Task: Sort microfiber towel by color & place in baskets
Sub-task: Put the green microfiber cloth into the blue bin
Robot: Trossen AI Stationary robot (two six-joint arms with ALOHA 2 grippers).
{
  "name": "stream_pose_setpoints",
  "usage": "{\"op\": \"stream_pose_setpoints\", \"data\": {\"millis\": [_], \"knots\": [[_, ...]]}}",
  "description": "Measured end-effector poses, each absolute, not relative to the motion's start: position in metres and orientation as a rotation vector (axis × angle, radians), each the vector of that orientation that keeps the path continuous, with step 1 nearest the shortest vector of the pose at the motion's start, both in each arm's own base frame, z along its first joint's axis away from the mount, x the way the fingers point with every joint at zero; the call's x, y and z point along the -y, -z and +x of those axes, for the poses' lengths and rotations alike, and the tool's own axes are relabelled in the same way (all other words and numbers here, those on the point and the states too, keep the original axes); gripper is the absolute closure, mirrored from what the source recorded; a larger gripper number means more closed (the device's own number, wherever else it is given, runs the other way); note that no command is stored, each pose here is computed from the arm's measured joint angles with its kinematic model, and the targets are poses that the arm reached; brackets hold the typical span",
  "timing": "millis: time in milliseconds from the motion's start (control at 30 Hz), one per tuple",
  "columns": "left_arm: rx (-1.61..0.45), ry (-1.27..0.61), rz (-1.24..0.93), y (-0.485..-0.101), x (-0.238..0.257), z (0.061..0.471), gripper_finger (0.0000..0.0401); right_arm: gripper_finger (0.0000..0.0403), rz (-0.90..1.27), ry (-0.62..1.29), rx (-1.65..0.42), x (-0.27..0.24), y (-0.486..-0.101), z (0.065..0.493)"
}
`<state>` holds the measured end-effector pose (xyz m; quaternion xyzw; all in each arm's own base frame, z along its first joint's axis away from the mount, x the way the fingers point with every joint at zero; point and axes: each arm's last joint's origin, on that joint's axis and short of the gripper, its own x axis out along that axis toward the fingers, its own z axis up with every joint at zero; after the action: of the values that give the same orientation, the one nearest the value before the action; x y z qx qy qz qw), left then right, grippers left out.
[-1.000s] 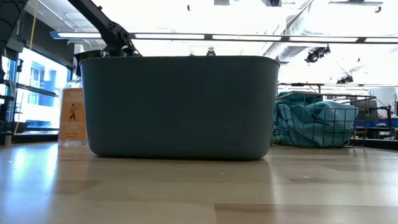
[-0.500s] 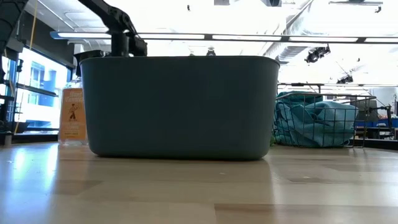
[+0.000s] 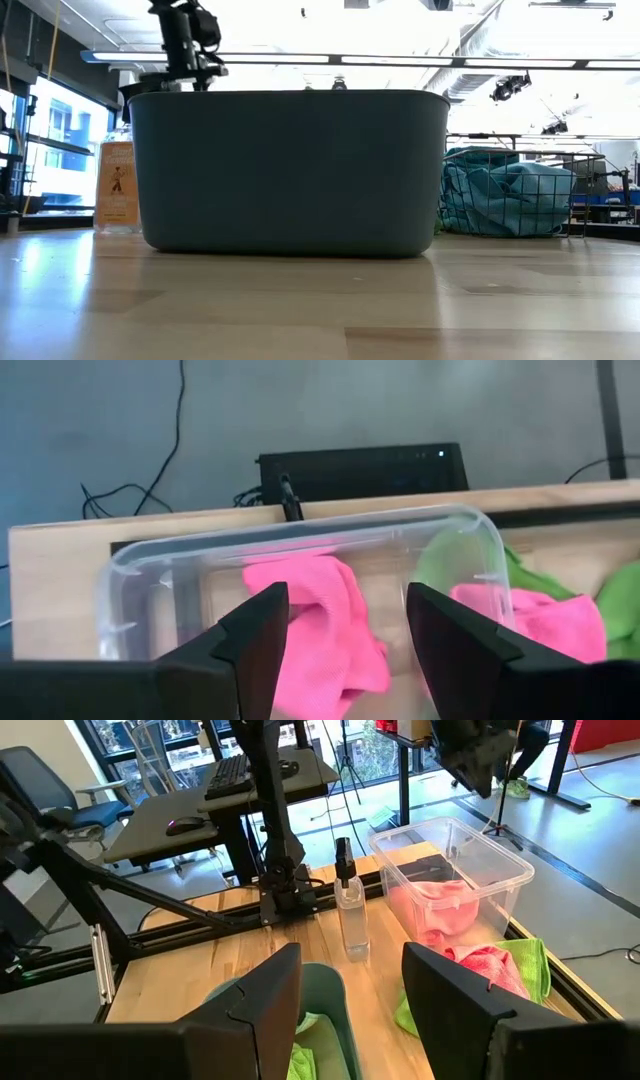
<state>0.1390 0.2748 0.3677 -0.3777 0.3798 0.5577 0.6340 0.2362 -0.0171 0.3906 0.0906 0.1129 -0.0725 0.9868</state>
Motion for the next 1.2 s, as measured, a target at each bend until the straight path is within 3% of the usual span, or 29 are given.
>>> {"op": "stream_pose_setpoints", "data": {"millis": [233, 433, 867, 1000, 1200], "knots": [[-0.828, -1.286, -0.853, -0.378, -0.267, 0.134, 0.0208, 0.0229, 0.185, 0.146, -0.227, 0.017, -0.391, 0.236], [-0.809, -1.168, -0.721, -0.393, -0.252, 0.139, 0.0208, 0.0229, 0.207, 0.148, -0.225, 0.017, -0.391, 0.236], [-0.395, -0.96, -0.375, -0.47, -0.177, 0.126, 0.0208, 0.0229, 0.208, 0.149, -0.224, 0.017, -0.391, 0.236], [-0.262, -0.864, -0.31, -0.465, -0.159, 0.124, 0.0208, 0.0229, 0.208, 0.148, -0.216, 0.017, -0.392, 0.236], [-0.119, -0.737, -0.26, -0.424, -0.143, 0.119, 0.0208, 0.0229, 0.208, 0.147, -0.21, 0.017, -0.392, 0.236]]}}
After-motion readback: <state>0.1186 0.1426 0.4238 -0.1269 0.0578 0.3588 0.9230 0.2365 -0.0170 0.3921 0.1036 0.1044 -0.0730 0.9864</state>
